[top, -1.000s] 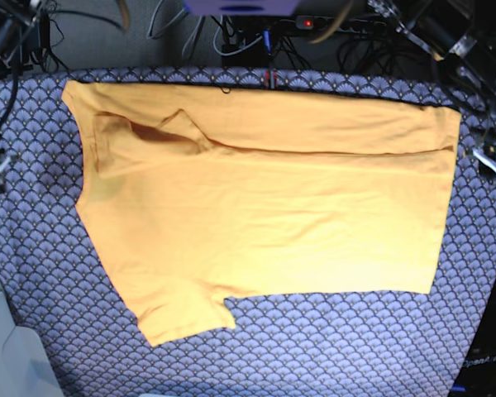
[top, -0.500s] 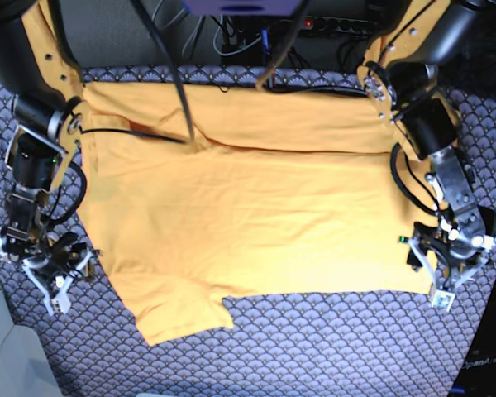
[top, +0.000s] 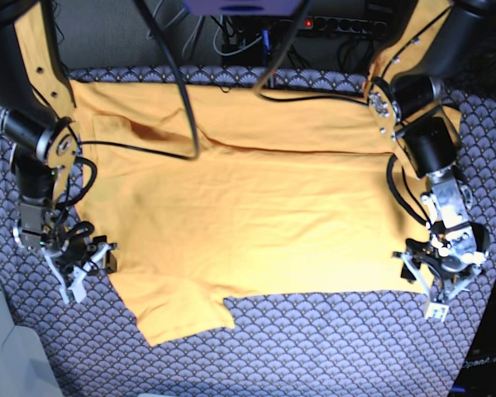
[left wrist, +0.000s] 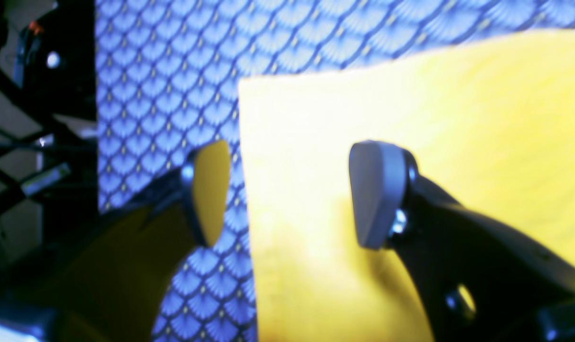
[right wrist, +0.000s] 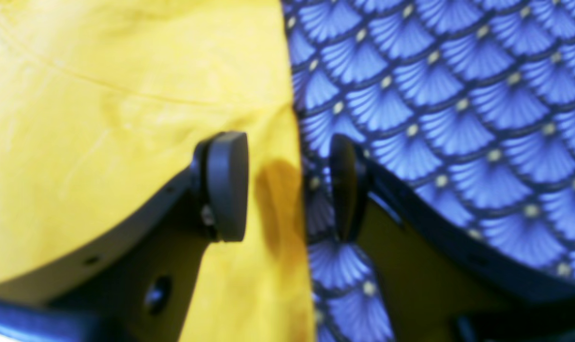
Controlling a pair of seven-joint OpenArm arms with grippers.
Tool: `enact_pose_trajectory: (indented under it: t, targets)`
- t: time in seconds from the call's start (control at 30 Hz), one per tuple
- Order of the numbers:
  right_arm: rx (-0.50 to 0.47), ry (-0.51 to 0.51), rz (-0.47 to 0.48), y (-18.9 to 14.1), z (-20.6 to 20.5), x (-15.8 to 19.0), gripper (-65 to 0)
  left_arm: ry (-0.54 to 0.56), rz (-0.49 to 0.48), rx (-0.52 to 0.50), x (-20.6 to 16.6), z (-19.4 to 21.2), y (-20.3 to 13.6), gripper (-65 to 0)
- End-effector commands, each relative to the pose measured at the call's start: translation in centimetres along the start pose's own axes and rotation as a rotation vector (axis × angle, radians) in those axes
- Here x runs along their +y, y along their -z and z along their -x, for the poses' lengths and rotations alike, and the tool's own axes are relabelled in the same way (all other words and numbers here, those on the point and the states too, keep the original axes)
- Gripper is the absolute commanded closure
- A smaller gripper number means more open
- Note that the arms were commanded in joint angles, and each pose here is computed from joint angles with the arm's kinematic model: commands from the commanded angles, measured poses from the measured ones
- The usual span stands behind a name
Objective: Fold the T-shirt properly
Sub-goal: 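Lower both grippers to the shirt's hem corners and grasp them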
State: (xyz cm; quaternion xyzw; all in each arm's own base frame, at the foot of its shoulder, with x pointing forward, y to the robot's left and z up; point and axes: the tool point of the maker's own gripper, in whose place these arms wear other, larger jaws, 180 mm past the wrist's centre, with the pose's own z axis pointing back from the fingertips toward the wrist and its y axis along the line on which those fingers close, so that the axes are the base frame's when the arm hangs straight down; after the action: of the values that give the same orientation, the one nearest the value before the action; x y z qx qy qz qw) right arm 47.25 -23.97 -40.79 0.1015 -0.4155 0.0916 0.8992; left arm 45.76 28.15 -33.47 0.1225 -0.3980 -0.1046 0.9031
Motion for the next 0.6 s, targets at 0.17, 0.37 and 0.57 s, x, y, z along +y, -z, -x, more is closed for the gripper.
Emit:
enact_pose_trajectory:
  t: [0.17, 0.37, 0.57]
  targets:
    - [-0.059, 0.026, 0.003, -0.3, -1.6, -0.9, -28.2, 0.004, -0.021, -0.051, 0.8, -1.3, -0.6, -38.9]
    - [-0.027, 0.039, -0.006, -0.1, 0.3, -0.4, -20.2, -0.004, -0.014, -0.046, 0.4, -1.1, -0.4, -38.9]
    - [-0.038, 0.046, -0.004, -0.2, 0.0, -0.5, 0.0, -0.007, -0.018, -0.088, 0.7, -2.1, -0.4, -38.9]
